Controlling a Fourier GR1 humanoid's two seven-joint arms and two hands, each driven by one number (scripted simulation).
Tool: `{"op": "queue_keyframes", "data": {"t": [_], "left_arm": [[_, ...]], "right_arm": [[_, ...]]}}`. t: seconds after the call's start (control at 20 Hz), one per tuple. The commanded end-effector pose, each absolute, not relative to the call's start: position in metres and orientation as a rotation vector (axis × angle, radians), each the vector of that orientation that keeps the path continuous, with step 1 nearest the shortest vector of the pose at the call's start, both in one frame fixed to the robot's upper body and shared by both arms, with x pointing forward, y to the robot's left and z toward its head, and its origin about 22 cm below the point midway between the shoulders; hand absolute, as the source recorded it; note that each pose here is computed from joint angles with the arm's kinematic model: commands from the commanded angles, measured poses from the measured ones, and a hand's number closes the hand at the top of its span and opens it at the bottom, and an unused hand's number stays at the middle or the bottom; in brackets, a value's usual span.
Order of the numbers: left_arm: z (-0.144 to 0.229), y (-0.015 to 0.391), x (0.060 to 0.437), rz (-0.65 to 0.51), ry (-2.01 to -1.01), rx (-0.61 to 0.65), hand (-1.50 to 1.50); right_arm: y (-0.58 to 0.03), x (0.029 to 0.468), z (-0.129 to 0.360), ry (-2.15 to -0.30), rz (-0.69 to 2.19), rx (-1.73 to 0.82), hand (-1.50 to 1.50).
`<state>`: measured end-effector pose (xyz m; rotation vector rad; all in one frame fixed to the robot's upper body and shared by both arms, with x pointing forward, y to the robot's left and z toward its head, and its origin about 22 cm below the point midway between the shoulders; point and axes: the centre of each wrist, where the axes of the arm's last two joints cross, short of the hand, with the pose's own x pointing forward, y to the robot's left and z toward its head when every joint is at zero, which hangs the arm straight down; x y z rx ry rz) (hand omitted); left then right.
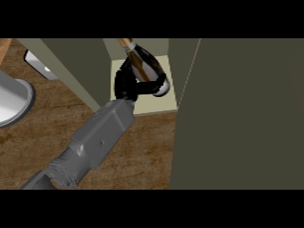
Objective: Pick up the wine, place it into the cabinet and close the cabinet
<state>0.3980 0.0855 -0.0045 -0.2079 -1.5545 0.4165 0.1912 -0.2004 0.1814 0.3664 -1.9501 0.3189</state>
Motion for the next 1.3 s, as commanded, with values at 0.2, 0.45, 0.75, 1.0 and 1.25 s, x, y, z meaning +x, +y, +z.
{"op": "queue_keyframes", "data": {"t": [0.2,0.45,0.75,1.0,1.25], "left_arm": [[-0.018,0.083,0.384,0.481,-1.553,-0.231,1.5],[0.0,0.071,0.389,0.575,-1.571,-0.204,-1.5],[0.011,0.064,0.395,0.578,-1.573,-0.168,-1.5],[0.003,0.068,0.393,0.537,-1.56,-0.141,-1.5],[0.009,0.065,0.399,0.394,-1.639,-0.011,-1.5]], "right_arm": [[-0.192,0.19,0.182,-1.947,0.334,0.413,-1.5],[-0.193,0.198,0.183,-1.939,0.338,0.396,-1.5],[-0.203,0.183,0.181,-1.951,0.34,0.396,-1.5],[-0.202,0.201,0.174,-1.943,0.305,0.378,-1.5],[-0.198,0.186,0.184,-1.962,0.338,0.388,-1.5]]}}
